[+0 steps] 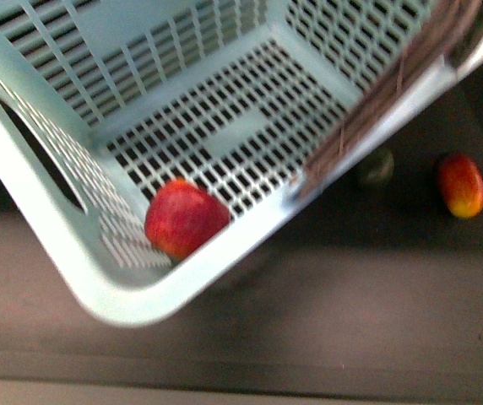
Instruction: Pick apple with right arm and hold basket with left
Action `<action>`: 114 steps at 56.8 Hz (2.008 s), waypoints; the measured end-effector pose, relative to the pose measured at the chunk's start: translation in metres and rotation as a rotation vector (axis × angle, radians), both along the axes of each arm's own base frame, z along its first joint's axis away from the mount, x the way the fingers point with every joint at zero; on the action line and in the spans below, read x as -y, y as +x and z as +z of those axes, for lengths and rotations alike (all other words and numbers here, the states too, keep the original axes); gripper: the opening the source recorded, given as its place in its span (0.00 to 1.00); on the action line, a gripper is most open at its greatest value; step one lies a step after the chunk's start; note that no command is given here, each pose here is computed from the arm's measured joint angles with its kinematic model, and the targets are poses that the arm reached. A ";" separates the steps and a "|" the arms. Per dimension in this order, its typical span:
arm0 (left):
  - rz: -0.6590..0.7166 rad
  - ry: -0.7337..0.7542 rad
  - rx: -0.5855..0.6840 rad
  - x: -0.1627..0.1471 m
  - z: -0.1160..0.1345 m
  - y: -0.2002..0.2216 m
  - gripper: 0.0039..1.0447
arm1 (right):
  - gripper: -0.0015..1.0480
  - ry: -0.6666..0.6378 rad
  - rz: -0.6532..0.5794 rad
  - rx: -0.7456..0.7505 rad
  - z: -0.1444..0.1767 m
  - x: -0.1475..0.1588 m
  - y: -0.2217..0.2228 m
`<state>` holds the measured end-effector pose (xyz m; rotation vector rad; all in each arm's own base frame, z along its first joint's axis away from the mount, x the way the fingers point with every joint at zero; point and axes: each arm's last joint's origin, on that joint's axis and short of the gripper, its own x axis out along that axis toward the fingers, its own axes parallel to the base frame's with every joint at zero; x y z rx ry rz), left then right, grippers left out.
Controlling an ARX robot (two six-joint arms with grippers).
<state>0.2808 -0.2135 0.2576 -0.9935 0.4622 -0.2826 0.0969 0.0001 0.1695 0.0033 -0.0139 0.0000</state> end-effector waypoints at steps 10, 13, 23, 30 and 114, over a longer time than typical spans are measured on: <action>0.169 -0.007 0.052 -0.024 0.005 0.018 0.17 | 0.92 0.000 -0.001 0.001 0.000 0.000 0.000; 0.209 -0.028 0.039 -0.035 0.003 0.026 0.17 | 0.92 0.000 0.000 0.001 0.000 0.000 0.000; 0.358 -0.128 -0.050 -0.069 -0.017 0.045 0.17 | 0.92 0.000 0.000 0.001 0.000 0.000 0.000; 0.467 -0.136 -0.138 -0.091 -0.039 0.059 0.17 | 0.92 0.000 0.000 0.001 0.000 0.000 0.000; 0.699 -0.154 -0.383 -0.175 -0.077 -0.033 0.93 | 0.92 0.000 0.000 0.001 0.000 0.000 0.000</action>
